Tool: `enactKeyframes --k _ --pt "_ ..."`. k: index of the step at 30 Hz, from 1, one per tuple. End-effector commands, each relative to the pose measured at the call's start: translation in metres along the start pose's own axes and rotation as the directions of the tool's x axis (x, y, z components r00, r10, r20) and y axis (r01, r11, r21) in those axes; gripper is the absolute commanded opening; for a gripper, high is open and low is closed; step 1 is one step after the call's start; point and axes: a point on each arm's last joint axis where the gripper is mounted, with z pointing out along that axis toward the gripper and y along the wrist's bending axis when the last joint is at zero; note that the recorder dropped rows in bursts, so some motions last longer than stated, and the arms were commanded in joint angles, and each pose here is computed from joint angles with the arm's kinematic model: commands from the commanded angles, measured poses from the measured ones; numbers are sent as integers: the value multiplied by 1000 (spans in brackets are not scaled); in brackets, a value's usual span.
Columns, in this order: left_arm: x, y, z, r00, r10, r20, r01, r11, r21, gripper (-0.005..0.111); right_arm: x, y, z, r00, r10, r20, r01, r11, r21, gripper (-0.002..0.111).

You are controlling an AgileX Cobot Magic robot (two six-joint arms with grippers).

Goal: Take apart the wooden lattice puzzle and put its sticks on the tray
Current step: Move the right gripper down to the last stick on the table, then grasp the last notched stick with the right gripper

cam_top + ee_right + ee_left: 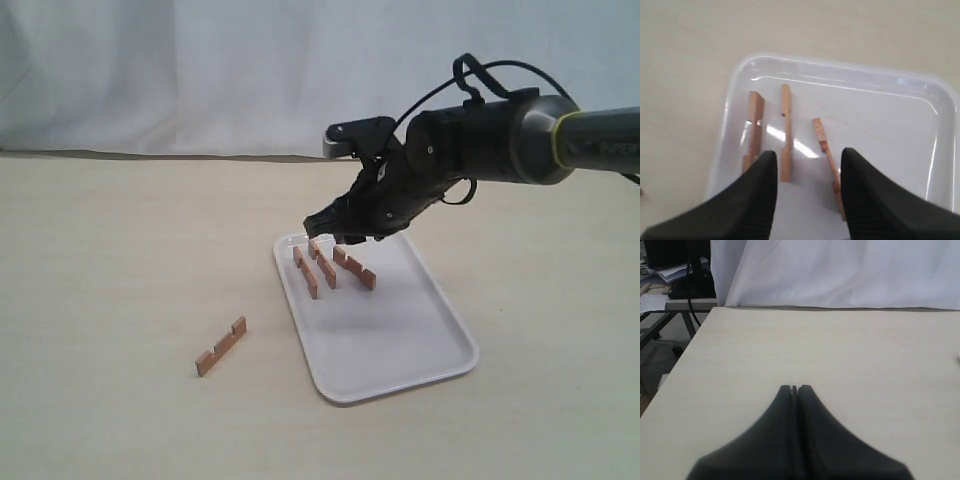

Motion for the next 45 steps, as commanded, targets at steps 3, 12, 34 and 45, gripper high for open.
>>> enactKeyframes --k 3,12,34,45 --pt "-1 0 0 1000 -5 13 5 1000 2 0 -5 47 -30 954 -299 35 300 953 -49 40" --pt "-1 0 0 1000 -5 13 5 1000 2 0 11 117 -36 802 -593 79 598 792 -124 40" --pt "-1 0 0 1000 -5 13 5 1000 2 0 37 159 12 500 -864 -61 829 498 -255 59" --pt "-1 0 0 1000 -5 13 5 1000 2 0 40 163 37 411 -911 -25 879 403 -256 59"
